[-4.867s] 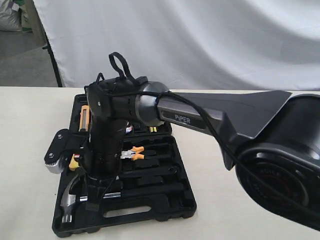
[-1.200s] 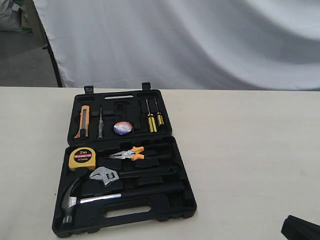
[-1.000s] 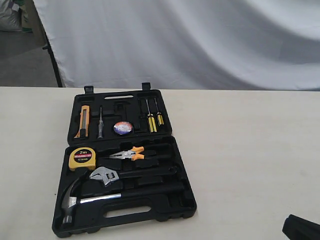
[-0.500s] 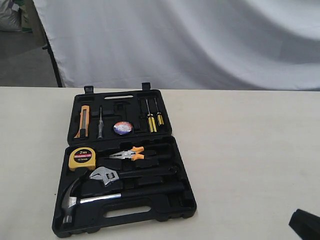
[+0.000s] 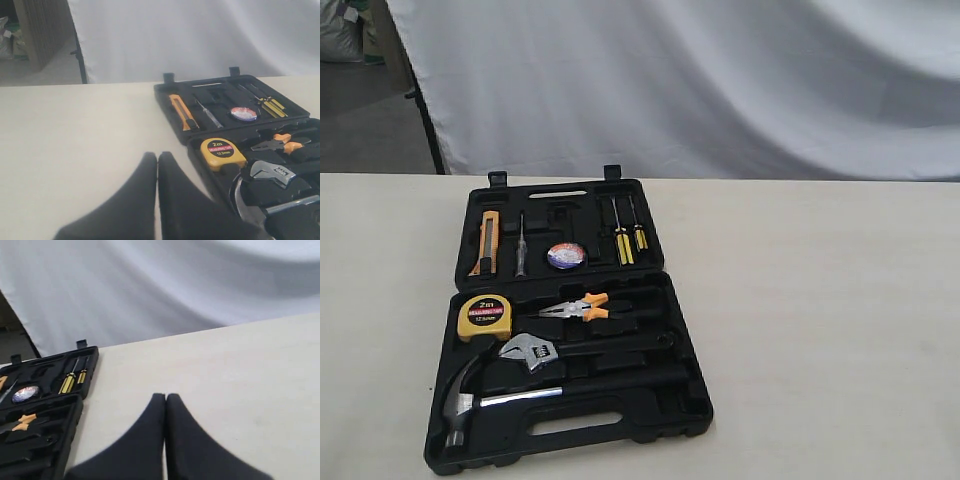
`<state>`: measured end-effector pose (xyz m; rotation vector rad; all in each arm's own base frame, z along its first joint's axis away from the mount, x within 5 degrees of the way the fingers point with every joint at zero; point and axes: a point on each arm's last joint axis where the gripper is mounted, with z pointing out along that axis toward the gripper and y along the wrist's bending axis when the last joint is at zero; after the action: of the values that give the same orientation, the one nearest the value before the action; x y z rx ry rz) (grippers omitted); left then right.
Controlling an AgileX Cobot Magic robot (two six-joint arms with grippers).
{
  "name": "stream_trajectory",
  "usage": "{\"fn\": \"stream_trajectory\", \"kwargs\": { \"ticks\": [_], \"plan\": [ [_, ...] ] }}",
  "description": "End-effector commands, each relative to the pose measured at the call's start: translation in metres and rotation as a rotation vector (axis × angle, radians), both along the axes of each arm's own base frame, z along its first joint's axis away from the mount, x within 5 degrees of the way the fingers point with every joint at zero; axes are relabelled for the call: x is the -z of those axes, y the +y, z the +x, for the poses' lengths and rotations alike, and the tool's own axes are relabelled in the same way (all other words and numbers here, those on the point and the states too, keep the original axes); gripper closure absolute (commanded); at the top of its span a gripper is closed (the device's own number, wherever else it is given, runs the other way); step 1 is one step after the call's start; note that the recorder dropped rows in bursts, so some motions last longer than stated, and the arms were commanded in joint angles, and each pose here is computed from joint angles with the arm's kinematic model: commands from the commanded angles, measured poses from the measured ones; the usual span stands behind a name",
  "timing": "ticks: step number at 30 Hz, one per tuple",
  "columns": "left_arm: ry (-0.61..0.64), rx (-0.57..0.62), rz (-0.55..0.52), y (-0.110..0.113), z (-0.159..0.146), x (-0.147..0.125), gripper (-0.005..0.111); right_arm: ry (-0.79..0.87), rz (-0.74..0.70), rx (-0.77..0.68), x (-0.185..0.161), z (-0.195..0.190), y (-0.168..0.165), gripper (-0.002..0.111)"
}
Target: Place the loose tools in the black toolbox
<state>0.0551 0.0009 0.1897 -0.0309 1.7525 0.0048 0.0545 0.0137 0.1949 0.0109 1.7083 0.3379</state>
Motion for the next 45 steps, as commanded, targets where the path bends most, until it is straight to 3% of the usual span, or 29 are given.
{"fn": "stream_trajectory", "kwargs": {
  "ticks": [1,21,45],
  "plan": [
    [-0.001,-0.004,-0.017,0.0000,-0.0001,0.0009,0.106,0.005,0.002,0.024,0.0015,-0.0002,-0.0013,0.108],
    [-0.001,-0.004,-0.015,0.0000,-0.0001,0.0009,0.106,0.035,-0.092,0.008,0.0059,-0.0009,-0.0012,0.108],
    [-0.001,-0.004,-0.015,0.0000,-0.0001,0.0009,0.106,0.036,-0.088,0.009,0.0059,-0.0009,-0.0012,0.108]
  ]
}}
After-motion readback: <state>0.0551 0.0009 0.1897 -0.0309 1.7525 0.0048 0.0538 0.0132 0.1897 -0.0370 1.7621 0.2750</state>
